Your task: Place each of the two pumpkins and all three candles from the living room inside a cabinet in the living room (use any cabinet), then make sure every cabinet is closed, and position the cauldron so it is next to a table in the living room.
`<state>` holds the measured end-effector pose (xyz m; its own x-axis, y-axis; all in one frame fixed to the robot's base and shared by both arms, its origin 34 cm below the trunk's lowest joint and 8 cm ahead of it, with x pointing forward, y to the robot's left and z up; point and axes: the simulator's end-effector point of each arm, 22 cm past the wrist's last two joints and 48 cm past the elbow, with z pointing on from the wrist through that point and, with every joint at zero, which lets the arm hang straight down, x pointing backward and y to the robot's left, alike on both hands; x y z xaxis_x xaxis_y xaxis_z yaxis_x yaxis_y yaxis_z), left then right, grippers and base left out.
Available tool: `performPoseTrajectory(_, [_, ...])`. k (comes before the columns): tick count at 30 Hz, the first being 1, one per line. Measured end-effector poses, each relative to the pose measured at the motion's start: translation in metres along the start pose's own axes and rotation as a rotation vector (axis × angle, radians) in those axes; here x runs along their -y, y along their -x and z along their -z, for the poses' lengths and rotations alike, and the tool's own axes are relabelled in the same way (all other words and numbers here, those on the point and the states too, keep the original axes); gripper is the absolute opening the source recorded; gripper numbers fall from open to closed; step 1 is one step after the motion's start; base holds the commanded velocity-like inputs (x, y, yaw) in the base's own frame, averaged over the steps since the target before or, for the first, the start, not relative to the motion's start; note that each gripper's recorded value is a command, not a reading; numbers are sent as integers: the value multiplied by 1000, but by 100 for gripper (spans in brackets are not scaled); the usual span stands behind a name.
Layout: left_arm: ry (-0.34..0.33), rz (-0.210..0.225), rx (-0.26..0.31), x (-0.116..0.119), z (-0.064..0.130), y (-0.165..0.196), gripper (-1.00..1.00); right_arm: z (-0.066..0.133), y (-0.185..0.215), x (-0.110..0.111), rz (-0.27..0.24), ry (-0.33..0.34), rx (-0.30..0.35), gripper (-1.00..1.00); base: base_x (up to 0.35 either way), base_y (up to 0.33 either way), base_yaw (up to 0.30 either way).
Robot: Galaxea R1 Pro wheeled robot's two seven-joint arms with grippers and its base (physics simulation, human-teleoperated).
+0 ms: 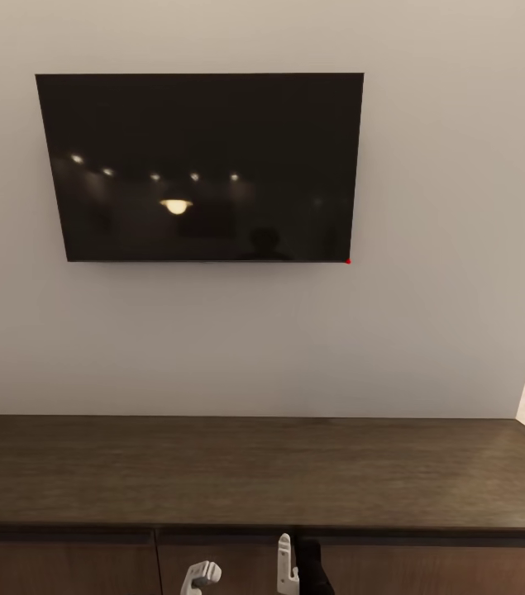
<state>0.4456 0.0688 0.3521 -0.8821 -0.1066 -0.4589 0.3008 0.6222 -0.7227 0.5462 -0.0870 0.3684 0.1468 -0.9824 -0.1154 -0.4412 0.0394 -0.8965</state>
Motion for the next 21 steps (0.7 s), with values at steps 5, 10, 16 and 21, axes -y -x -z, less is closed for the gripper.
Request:
performPoseTrajectory(5, [1,0,0,0,0,0,100,-1,0,0,-15,8,-2,-100,-62,0,0])
performPoseTrajectory(10, [1,1,0,-1,0,0,100,-1,0,0,-14,9,-2,-100,-168,0,0])
performPoseTrajectory(16, [1,1,0,-1,0,0,100,-1,1,0,-12,9,-1,-100,-197,0,0])
performPoseTrajectory(21, [1,2,1,-1,0,0,100,-1,1,0,-12,9,0,-100,-200,0,0])
